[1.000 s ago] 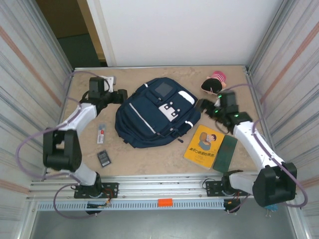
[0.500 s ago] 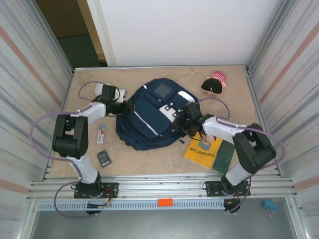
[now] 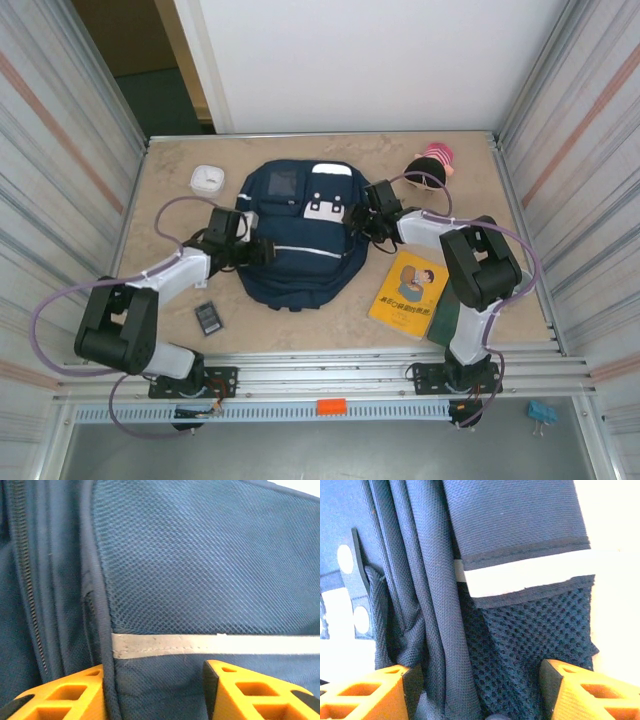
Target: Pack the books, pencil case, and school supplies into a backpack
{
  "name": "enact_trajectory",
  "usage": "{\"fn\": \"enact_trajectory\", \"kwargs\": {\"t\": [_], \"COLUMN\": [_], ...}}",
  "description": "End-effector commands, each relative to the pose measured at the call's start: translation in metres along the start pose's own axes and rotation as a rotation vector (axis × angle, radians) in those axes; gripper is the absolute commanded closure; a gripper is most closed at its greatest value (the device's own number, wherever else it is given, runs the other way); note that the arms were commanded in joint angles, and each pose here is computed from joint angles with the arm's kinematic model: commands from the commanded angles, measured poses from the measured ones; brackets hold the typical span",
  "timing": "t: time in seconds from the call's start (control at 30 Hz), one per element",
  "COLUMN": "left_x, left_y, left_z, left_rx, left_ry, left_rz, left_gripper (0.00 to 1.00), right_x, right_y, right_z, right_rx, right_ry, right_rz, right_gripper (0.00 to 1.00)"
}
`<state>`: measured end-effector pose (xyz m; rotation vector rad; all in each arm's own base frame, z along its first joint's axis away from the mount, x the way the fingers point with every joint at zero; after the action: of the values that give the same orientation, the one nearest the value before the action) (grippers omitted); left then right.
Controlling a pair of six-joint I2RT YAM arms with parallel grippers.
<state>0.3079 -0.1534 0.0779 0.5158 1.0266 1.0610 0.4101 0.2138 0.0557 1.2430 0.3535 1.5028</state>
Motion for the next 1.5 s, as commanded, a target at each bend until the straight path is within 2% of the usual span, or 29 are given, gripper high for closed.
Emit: {"fn": "enact_trajectory", "kwargs": {"t": [0.0, 0.1, 0.2, 0.27, 0.33, 0.53, 0.73, 0.93, 1.2, 1.37, 1.47], "left_x": [-0.030, -0.030, -0.037, -0.049, -0.063, -0.103, -0.110, -0.121, -0.115, -0.113, -0.119], "left_y": [0.017, 0.044, 0.078, 0.096, 0.104, 0.095, 0.057, 0.022, -0.025, -0.036, -0.030], "left_z": [-0.004, 0.012, 0.035, 0.045, 0.047, 0.012, 0.001, -0.004, -0.007, -0.015, -0.022], "left_rx": [-0.014, -0.107, -0.230, -0.292, -0.315, -0.255, -0.159, -0.106, -0.062, -0.028, -0.015], "left_ry": [-0.049, -0.109, -0.225, -0.361, -0.518, -1.046, -1.293, -1.409, -1.465, -1.481, -1.469], "left_rz": [-0.074, -0.020, 0.004, -0.018, -0.064, -0.301, -0.371, -0.404, -0.347, -0.360, -0.427], "left_gripper": [0.47, 0.40, 0.28, 0.24, 0.24, 0.28, 0.27, 0.24, 0.23, 0.20, 0.19], "right_x": [0.018, 0.014, 0.006, 0.003, 0.004, 0.009, 0.006, -0.003, -0.006, -0.006, -0.006], "right_y": [-0.004, 0.016, 0.045, 0.065, 0.083, 0.141, 0.185, 0.203, 0.210, 0.208, 0.206], "right_z": [-0.004, 0.006, 0.016, 0.020, 0.021, 0.024, 0.020, 0.011, 0.005, 0.004, 0.003], "right_rx": [0.036, -0.017, -0.082, -0.125, -0.156, -0.297, -0.406, -0.439, -0.448, -0.446, -0.440], "right_ry": [0.027, 0.062, 0.084, 0.107, 0.133, 0.197, 0.197, 0.217, 0.222, 0.226, 0.226], "right_rz": [0.093, 0.069, 0.031, 0.013, 0.014, 0.032, 0.033, 0.032, 0.051, 0.051, 0.053], "right_gripper": [0.34, 0.30, 0.18, 0.15, 0.14, 0.11, 0.09, 0.09, 0.10, 0.10, 0.10]}}
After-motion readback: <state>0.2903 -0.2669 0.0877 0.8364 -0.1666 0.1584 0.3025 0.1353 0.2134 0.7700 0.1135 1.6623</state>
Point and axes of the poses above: each hand's point on the last joint's axis, 136 mm out from that joint toward the fingers, its own y axis back along the fingers, its own x axis along the line the jaws close on, z = x × y, the point moved 1 cm from there along y, back along the fingers, and after that the axes turned 4 degrees about y, right-handed, at the moved point
